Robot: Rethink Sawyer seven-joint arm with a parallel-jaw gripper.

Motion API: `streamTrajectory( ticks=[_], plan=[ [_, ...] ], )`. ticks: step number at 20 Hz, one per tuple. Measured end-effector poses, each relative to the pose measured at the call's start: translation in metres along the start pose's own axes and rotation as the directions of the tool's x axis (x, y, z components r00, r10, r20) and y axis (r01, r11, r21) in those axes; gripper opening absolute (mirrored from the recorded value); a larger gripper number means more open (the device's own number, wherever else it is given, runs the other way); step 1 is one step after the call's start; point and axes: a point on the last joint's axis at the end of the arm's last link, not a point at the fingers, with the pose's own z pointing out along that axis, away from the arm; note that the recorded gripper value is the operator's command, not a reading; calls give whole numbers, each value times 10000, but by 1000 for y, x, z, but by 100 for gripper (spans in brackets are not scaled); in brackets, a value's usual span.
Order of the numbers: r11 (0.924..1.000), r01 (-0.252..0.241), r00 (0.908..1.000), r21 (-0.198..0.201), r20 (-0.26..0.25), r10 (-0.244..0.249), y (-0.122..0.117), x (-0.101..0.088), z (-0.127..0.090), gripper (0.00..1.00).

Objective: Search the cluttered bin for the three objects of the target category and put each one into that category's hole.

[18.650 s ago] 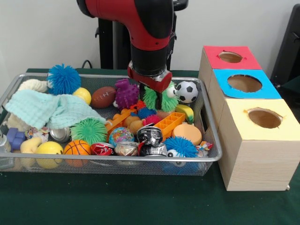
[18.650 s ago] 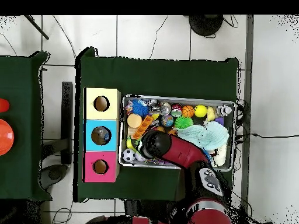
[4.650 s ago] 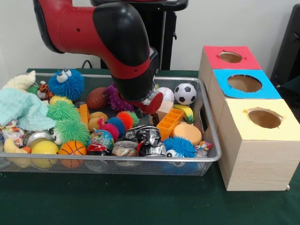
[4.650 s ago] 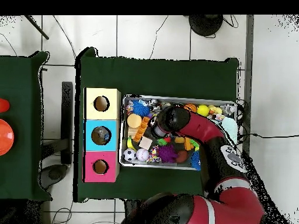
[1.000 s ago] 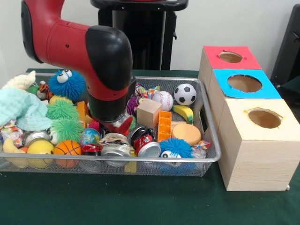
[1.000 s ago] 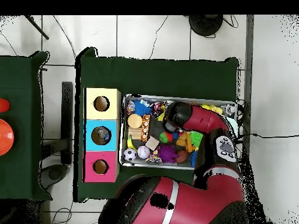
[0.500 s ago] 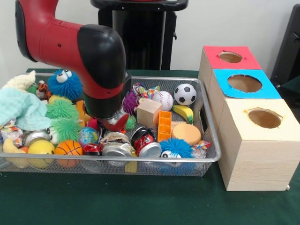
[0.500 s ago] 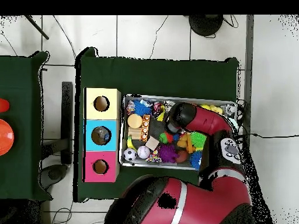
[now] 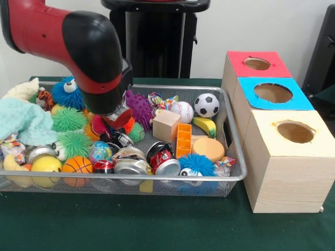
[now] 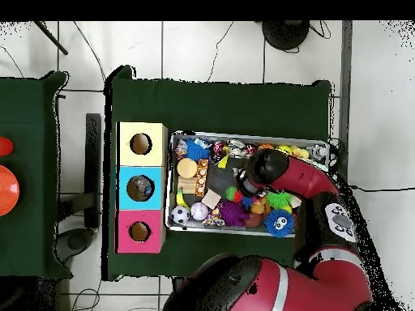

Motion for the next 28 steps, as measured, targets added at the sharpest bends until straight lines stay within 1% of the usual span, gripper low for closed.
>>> streamTrajectory(
  ticks=[6,7,11,13,18,19,22,23,25,28],
  plan=[
    [10000,-25,9995,-58,-330,23,-3,6,-16,100],
    [10000,-17,9989,-43,-463,15,-3,9,-21,100],
    [10000,-3,9968,38,-804,6,-6,20,-30,100],
    [10000,8,9960,47,-889,-3,-7,24,-32,100],
    [10000,92,9945,-1,-1043,-92,-7,41,-41,100],
    [9998,176,9934,-91,-1135,-186,0,53,-46,100],
    [9995,244,9922,-187,-1218,-265,8,61,-49,100],
    [9988,342,9903,-352,-1333,-386,22,71,-50,100],
    [9972,495,9891,-556,-1360,-567,41,80,-49,100],
    [9955,627,9887,-708,-1320,-717,57,86,-47,100]
  ],
)
